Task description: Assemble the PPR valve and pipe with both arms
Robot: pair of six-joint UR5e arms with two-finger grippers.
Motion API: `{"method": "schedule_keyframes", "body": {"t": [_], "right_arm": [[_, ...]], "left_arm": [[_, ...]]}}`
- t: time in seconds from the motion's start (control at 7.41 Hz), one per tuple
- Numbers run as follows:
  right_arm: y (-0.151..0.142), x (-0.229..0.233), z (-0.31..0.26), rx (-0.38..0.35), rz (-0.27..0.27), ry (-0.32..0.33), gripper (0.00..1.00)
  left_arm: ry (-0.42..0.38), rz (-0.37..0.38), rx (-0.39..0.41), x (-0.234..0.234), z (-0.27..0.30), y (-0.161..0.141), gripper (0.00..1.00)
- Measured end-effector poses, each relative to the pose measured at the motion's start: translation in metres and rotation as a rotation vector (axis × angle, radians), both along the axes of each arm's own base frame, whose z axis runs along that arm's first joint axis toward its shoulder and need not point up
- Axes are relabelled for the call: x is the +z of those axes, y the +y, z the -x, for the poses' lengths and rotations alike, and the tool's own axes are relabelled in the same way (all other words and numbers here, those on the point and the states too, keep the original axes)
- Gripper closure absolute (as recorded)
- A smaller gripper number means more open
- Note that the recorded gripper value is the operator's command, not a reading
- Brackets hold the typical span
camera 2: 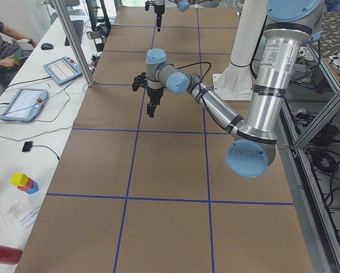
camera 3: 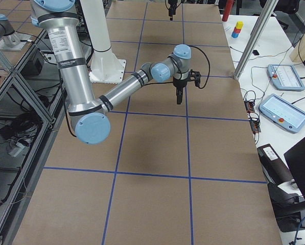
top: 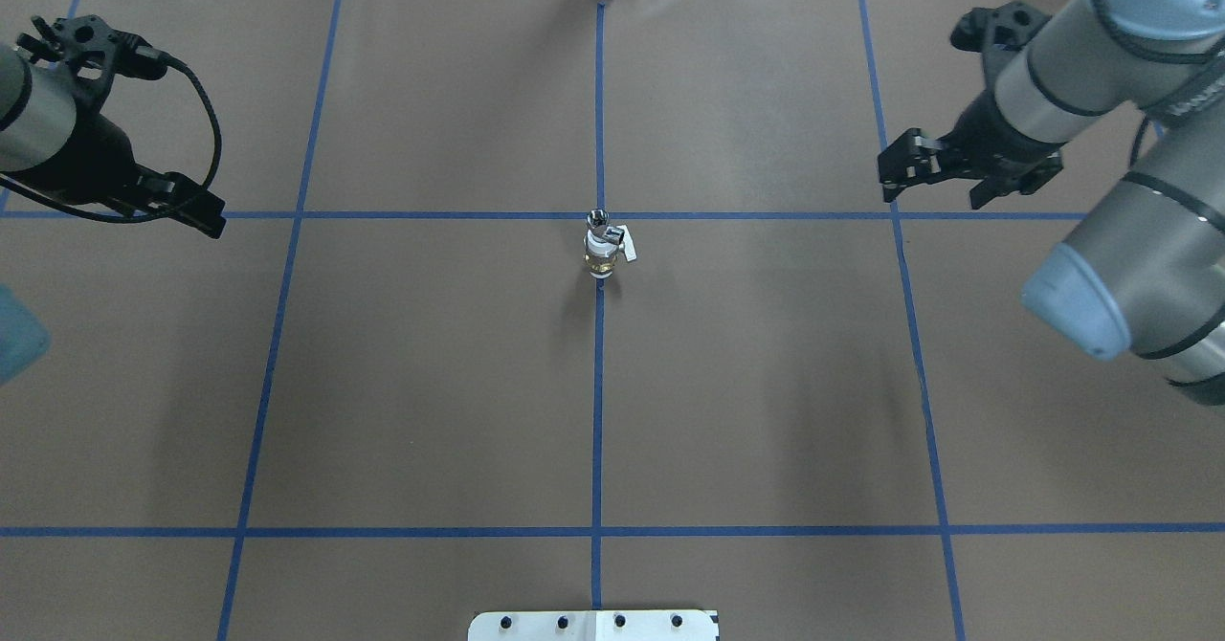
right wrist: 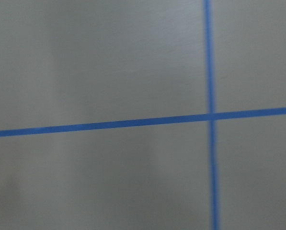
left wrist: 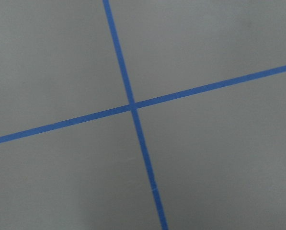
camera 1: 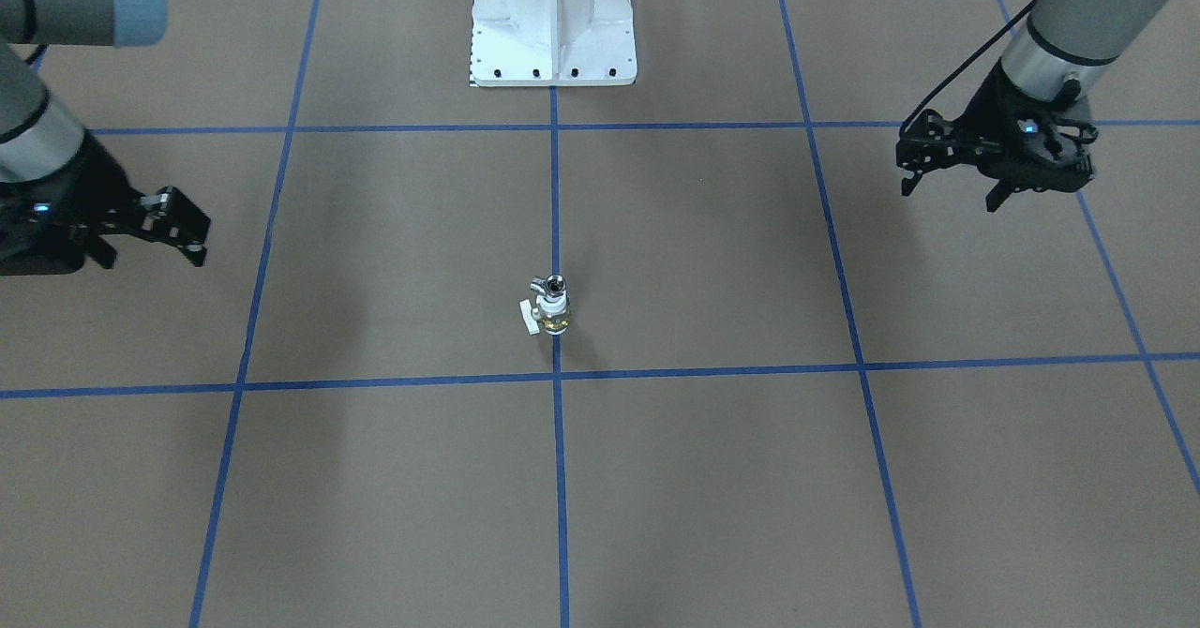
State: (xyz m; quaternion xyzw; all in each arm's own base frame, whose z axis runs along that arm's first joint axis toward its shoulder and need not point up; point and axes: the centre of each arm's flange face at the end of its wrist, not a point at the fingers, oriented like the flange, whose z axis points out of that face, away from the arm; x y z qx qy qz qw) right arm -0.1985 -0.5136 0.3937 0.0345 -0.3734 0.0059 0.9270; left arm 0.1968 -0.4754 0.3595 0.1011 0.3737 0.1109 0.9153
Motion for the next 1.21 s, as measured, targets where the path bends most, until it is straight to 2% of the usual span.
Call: {"method": "schedule_keyframes", "body": {"t": [0.27, 0.54, 0.67, 0.94, 1.21], "right_arm": [[0.013, 0.069, -0.082, -0.044, -0.023, 0.03, 0.0], [0.021, 0.116, -0.133, -0.089, -0.027, 0.009, 0.0], [0.02, 0.138, -0.151, -0.103, -0.021, -0.007, 0.0], [0.016, 0.163, -0.176, -0.098, -0.01, -0.012, 0.0], [0.015, 0.173, -0.185, -0.086, 0.007, -0.005, 0.0]], "left_arm": [[-0.011, -0.017, 0.049, 0.048, 0.061, -0.002, 0.01], [-0.004, 0.015, 0.042, 0.096, 0.116, -0.018, 0.01], [0.0, 0.005, 0.072, 0.118, 0.135, -0.024, 0.01], [-0.01, 0.003, 0.087, 0.151, 0.166, -0.025, 0.01], [-0.029, 0.026, 0.066, 0.167, 0.181, -0.019, 0.01]]}}
